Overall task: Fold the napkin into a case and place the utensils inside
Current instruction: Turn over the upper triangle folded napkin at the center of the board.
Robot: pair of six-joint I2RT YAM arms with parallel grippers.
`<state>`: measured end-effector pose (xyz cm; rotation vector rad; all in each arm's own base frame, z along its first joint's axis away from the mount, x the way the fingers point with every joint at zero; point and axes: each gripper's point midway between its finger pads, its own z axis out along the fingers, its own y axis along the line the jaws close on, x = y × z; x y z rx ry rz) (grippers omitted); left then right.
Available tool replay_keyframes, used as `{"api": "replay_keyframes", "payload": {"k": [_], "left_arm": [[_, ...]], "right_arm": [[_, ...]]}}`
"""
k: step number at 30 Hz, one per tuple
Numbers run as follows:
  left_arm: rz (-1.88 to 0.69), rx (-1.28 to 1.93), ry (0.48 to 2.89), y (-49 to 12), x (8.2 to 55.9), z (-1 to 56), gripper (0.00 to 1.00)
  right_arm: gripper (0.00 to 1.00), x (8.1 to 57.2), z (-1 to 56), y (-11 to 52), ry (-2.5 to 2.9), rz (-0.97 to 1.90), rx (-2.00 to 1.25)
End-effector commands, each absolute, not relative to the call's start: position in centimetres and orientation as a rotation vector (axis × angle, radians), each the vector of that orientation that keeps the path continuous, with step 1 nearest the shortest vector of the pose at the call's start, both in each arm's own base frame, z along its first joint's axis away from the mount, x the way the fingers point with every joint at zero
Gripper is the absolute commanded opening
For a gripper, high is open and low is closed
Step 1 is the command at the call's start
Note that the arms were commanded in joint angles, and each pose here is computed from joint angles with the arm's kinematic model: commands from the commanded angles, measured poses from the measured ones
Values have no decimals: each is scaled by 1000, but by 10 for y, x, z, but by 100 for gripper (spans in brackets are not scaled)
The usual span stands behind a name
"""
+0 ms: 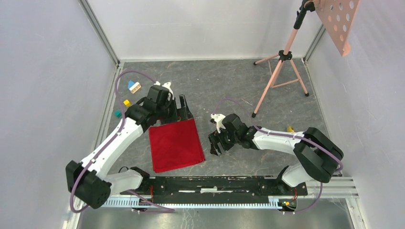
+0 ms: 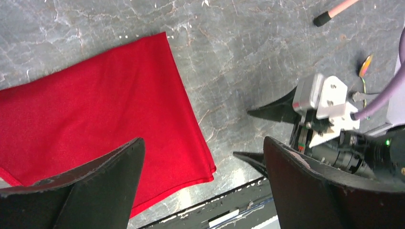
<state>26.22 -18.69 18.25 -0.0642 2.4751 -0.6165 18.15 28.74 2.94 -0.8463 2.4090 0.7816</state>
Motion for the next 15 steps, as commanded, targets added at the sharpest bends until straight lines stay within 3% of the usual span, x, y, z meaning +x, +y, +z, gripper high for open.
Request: {"api": "replay_keyframes", "payload": {"k": [1, 15], "left_arm": [[-682, -74, 2449, -183, 242, 191, 100], [-707, -110, 2423, -176, 227, 182, 100]], "right_arm": [[86, 194, 40, 276, 2409, 645, -880], [91, 207, 53, 312, 2407, 772, -823]]}}
